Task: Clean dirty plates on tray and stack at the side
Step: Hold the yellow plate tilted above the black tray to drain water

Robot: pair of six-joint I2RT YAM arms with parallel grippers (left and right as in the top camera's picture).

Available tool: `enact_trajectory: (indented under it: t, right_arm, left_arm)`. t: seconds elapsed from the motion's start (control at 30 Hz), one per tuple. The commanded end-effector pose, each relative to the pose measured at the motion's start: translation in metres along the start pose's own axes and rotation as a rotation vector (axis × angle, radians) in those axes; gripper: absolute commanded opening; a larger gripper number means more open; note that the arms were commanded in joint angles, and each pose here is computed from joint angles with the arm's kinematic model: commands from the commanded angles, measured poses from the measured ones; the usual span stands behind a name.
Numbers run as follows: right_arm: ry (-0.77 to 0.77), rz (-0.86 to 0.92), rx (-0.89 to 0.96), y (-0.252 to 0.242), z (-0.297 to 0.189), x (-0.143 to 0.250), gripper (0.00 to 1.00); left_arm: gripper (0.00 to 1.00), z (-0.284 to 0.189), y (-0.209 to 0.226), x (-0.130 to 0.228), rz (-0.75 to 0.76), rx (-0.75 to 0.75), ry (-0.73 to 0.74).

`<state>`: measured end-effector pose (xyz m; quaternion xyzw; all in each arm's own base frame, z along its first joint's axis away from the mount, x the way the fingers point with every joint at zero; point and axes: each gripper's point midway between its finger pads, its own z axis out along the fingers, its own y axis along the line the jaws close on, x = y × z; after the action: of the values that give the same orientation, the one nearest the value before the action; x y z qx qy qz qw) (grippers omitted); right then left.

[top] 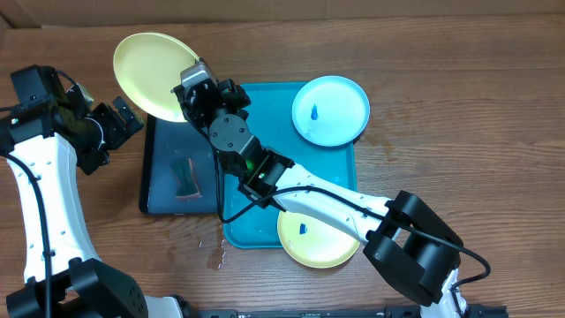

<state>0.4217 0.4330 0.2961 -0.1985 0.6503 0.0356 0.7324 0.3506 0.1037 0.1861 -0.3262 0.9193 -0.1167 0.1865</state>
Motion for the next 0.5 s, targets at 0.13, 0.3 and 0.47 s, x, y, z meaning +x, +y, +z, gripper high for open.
enact_trajectory:
  t: [0.13,0.3,0.47]
  right_arm:
    - [-0.037,0.028,0.023,-0.0056,-0.001,-0.0202,0.04]
    - [-0.037,0.028,0.022,-0.0055,-0.001,-0.0202,0.04]
    - [-0.036,0.027,0.024,-0.0065,-0.0005,-0.0198,0.04]
  left_arm:
    - [1.0,-0.0056,-0.0025,-0.0036,-0.009,0.004,-0.018]
    - [1.0,-0.0056,-0.0025,-0.0036,-0.009,0.004,-0.018]
    - [1.0,-0.0056,-0.0025,-0.0036,-0.008,0.004,-0.018]
